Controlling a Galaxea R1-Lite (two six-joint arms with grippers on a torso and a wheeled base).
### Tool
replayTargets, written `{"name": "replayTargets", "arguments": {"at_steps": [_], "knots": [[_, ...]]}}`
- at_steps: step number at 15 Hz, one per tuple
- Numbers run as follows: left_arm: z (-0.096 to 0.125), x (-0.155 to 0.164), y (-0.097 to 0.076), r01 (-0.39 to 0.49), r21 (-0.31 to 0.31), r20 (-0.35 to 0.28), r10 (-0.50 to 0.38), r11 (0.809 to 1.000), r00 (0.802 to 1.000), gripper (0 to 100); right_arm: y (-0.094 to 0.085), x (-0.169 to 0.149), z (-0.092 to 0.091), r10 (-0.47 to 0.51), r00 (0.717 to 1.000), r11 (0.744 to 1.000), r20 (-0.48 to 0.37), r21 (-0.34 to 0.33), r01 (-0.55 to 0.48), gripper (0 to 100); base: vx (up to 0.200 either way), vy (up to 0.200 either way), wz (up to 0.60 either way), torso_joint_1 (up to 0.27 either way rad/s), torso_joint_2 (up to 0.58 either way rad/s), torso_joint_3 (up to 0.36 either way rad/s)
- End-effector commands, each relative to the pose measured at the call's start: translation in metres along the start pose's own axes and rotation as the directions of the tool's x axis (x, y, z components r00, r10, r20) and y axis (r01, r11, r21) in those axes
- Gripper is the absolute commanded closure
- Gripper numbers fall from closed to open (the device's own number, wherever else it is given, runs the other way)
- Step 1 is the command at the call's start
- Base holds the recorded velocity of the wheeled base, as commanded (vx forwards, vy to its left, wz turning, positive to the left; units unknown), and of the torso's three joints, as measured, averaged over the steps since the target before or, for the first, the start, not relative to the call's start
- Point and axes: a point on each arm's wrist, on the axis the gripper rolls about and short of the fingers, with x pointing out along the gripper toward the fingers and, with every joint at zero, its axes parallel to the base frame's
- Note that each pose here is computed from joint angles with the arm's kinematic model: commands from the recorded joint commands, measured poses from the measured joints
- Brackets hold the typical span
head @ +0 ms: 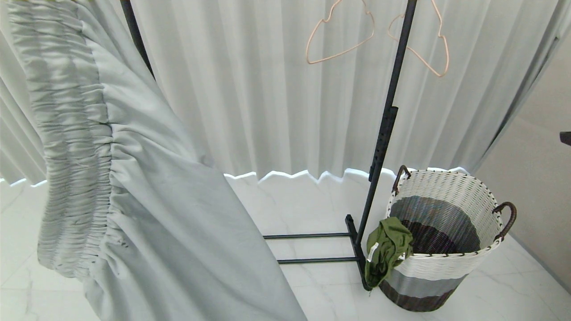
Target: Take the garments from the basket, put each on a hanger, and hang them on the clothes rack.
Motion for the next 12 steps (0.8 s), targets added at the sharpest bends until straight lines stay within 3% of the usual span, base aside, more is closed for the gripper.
{"name": "replayTargets", "arguments": {"at_steps": [1,6,12], "knots": [[-0.0013,0.0003,-0.0002,-0.001,0.007,-0.004,0.001,1.000,1.000,100,-0.0003,-0.0016,0.0005,0.003,1.000,1.000,0.008,0.004,-0.003,0,0.000,0.000,0.00,0.000,0.00,0.000],[-0.0002,-0.0038,0.0026,-0.003,0.036,0.006,0.003,0.999,1.000,100,0.0004,-0.0005,0.0033,0.026,0.999,0.998,0.038,0.049,-0.028,0,0.000,0.000,0.00,0.000,0.00,0.000],[-0.0031,-0.0030,0.0015,-0.001,0.061,-0.004,0.001,0.998,1.000,100,0.0021,-0.0001,0.0024,0.041,0.998,0.998,0.037,0.051,-0.042,0,0.000,0.000,0.00,0.070,-0.33,-0.293]]}}
